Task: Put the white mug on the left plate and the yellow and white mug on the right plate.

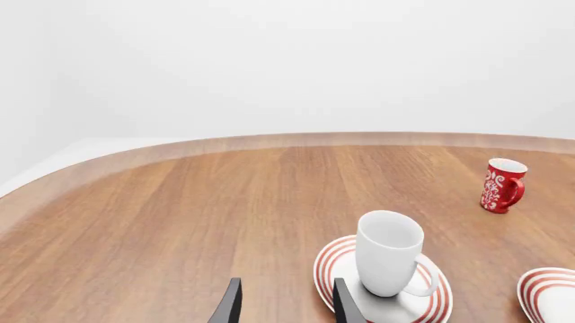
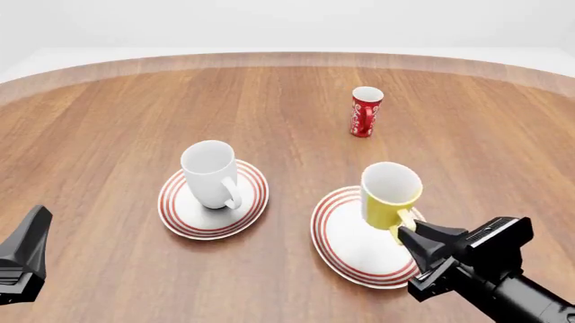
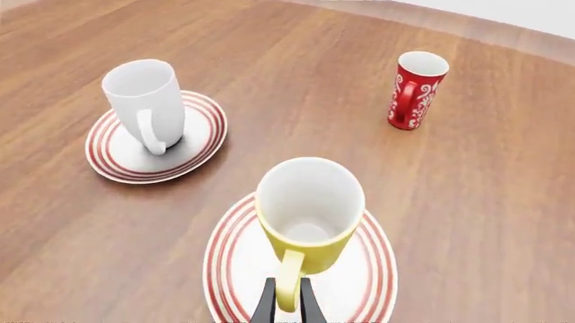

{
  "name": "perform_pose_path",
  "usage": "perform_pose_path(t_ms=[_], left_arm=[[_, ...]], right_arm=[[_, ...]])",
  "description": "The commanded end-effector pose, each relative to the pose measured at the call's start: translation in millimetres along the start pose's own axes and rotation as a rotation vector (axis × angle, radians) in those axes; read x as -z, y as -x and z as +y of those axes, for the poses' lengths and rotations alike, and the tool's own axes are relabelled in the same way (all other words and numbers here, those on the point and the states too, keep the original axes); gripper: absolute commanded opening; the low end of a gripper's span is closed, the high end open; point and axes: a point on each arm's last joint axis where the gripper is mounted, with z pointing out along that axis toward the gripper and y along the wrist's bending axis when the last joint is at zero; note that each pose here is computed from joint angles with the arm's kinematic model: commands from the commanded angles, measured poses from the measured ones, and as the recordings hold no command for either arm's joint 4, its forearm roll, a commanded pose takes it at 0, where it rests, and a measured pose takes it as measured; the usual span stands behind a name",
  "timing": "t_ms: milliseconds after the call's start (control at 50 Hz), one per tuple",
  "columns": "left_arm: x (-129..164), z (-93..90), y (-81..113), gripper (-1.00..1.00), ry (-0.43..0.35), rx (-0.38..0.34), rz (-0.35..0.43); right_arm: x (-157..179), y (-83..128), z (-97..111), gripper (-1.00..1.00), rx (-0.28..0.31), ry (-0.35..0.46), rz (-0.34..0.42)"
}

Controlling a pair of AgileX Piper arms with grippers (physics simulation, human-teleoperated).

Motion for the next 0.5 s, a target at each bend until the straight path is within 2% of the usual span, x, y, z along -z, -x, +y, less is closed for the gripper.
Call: perform_pose_path(t_ms=[20, 500], left_arm=[[0, 0.0, 0.0, 1.0, 0.0, 0.0, 0.0], [0, 0.0, 0.0, 1.0, 0.0, 0.0, 0.0]], right_arm=[[-7, -6, 1, -1.0, -0.017, 0.007, 0.026], [-23, -23, 2, -1.0, -0.021, 0.008, 0.078]])
